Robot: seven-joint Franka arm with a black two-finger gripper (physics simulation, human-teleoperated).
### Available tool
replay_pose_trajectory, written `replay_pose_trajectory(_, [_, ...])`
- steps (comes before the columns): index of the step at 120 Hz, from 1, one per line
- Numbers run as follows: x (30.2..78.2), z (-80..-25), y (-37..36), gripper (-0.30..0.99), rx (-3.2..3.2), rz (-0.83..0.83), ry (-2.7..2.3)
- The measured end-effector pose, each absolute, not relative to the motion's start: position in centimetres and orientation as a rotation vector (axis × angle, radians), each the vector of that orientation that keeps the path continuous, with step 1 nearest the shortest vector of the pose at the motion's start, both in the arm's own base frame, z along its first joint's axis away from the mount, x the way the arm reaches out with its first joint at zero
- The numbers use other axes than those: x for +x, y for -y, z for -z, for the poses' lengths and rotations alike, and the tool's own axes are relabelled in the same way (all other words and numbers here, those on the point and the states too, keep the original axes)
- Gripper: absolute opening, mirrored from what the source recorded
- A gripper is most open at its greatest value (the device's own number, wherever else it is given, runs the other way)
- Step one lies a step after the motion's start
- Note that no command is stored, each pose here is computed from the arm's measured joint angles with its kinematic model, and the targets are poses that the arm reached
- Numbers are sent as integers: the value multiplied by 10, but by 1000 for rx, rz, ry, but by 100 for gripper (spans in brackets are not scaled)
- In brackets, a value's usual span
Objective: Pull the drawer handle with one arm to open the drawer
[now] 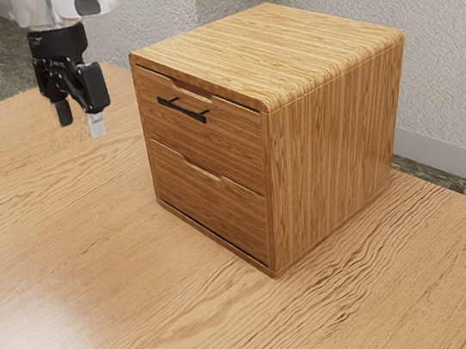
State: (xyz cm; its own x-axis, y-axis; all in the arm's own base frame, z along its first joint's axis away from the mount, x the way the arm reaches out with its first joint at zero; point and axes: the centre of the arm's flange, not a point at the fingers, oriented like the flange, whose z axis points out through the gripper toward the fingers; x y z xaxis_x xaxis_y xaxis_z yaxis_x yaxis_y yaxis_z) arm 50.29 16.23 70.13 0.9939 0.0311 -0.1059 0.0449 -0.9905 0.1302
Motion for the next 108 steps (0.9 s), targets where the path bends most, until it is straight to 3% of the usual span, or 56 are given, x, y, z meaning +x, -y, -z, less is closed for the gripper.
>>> replay_pose_trajectory(32, [523, -718, -167, 69, 3047, -134, 158])
replay_pose_trajectory(46, [516, -809, -101, 69, 3038, -484, 614])
replay_pose_trajectory(58, [538, -791, -48, 69, 2916, -463, 1021])
replay_pose_trajectory(89, [570, -751, -55, 69, 2688, -387, 1655])
replay_pose_trajectory(108, [560, -755, -57, 69, 2503, -418, 1958])
